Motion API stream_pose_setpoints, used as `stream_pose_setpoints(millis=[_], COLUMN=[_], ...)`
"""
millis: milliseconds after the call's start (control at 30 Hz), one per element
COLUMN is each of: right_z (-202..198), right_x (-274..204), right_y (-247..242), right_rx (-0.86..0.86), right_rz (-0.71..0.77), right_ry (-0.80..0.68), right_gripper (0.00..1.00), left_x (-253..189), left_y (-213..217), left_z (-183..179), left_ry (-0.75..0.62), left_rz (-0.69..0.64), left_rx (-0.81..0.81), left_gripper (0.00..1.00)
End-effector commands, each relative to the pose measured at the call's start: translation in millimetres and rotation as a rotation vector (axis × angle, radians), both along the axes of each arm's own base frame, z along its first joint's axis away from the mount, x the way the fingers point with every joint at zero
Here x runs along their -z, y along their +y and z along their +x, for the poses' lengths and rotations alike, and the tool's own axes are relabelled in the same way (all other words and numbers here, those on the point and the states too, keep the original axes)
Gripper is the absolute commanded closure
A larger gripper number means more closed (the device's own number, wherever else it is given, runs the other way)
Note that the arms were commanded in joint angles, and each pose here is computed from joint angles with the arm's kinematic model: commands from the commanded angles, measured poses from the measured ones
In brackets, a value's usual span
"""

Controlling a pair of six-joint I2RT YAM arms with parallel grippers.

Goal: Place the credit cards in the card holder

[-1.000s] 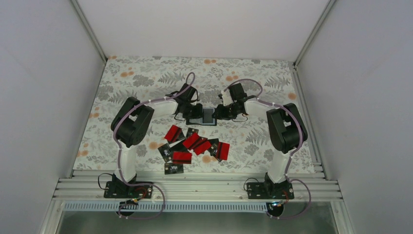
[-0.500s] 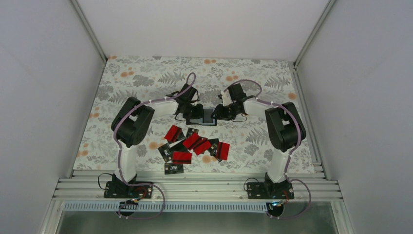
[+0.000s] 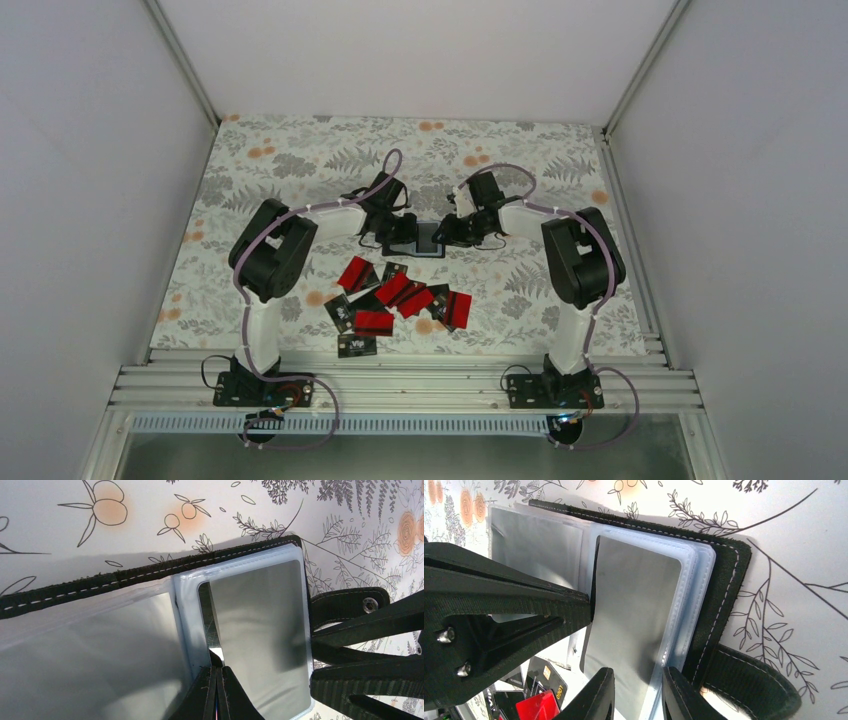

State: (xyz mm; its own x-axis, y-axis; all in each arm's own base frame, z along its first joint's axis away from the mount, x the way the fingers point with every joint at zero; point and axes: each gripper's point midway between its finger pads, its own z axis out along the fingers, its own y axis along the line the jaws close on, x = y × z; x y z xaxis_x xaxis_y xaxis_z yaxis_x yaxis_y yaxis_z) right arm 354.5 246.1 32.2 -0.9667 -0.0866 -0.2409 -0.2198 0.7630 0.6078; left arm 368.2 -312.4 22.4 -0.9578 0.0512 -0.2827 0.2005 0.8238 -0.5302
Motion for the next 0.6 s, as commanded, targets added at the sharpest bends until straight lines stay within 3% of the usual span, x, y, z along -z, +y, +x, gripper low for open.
stream_pose_setpoints(millis=[0, 567], right_z=[5.9, 0.7], right_x=[0.1, -5.3], right_y=[3.8, 19.1], right_rx=[0.001, -0.040], right_rz=[-0.009, 0.095], right_ry=[-0.011, 0.019], right_gripper=[0.74, 0.75], left_x=[28.1, 29.5], left_y=[7.5, 6.9], left_z=[-10.1, -12.3], left_ry=[0.046, 0.050], left_rz=[0.062, 0.058], left_rx=[0.003, 0.007], left_gripper=[0.98, 0.98])
